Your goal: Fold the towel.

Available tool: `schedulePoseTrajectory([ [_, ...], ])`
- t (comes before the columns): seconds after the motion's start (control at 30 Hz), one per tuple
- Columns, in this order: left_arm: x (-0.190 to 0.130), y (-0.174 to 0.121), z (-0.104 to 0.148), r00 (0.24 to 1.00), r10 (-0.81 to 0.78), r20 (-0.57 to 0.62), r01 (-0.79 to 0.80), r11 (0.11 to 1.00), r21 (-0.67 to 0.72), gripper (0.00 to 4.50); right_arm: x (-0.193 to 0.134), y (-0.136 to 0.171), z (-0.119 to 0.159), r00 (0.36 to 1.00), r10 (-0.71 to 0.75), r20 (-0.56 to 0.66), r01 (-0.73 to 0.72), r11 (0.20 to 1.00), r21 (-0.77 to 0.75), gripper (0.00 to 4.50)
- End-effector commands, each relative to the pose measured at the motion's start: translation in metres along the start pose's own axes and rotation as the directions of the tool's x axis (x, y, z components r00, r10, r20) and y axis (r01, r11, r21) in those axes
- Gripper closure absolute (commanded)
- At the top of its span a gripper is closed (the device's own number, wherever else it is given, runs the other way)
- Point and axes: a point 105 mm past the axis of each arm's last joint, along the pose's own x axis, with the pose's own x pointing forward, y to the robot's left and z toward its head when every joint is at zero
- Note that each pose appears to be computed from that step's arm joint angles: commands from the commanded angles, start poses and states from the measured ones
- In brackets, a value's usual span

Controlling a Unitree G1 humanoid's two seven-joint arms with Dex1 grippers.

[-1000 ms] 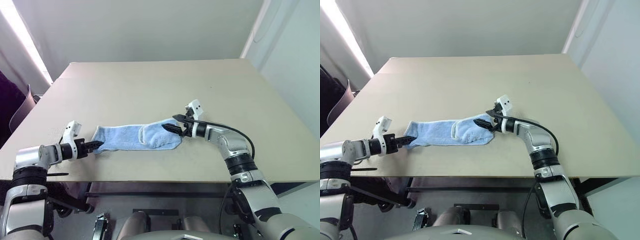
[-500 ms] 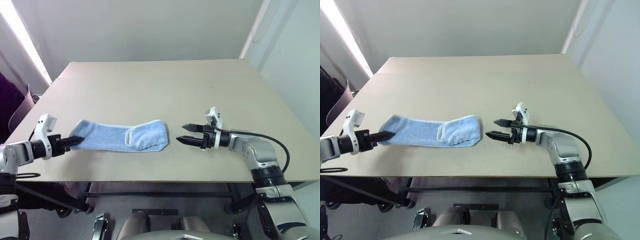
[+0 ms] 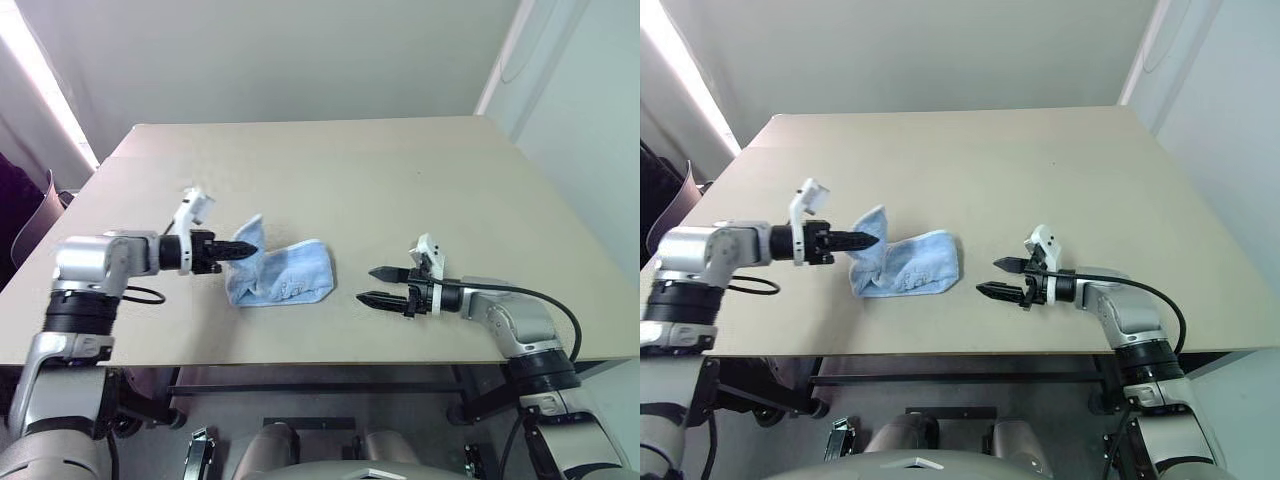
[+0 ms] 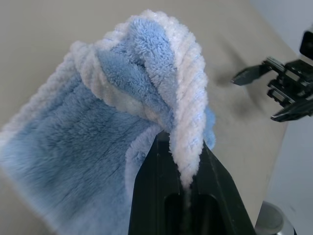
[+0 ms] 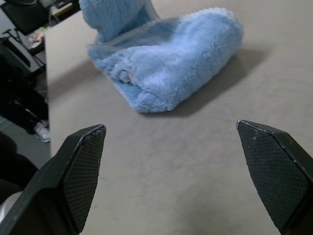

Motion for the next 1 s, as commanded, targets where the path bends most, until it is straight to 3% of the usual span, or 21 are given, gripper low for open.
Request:
schedulePoseTrajectory([
  [0.03,0.018,0.001,0.005,1.000,-0.024,-0.001,0.024,1.000,0.013,4.49,-0.004,-0.003,0.011,0.999,-0.035,0.035,0.037,0.998,-0.045,0.00],
  [0.33,0.059,-0.019,-0.007,0.987,-0.155,-0.033,0.155,0.988,0.005,4.49,-0.009,-0.011,0.004,0.995,-0.094,0.025,0.094,0.995,-0.029,0.00],
  [0.47,0.065,-0.020,-0.007,0.987,-0.158,-0.028,0.159,0.987,0.004,3.47,-0.007,-0.013,0.002,0.994,-0.105,0.018,0.105,0.994,-0.032,0.00],
  [0.63,0.061,-0.029,-0.002,0.980,-0.197,0.000,0.197,0.980,0.018,1.62,-0.001,-0.013,0.000,0.995,-0.100,0.000,0.100,0.994,-0.036,0.00],
  [0.77,0.049,-0.045,0.007,0.976,-0.216,0.017,0.209,0.959,0.190,0.17,0.002,-0.014,-0.002,0.995,-0.097,-0.006,0.097,0.995,-0.034,0.00],
  [0.87,0.031,-0.065,0.035,0.944,-0.286,0.168,0.214,0.912,0.350,0.17,0.004,-0.014,-0.003,0.995,-0.096,-0.006,0.096,0.995,-0.028,0.00],
  [1.0,0.008,-0.072,0.052,0.905,-0.315,0.286,0.170,0.884,0.435,0.17,0.005,-0.016,-0.004,0.995,-0.102,-0.007,0.102,0.995,-0.025,0.00],
])
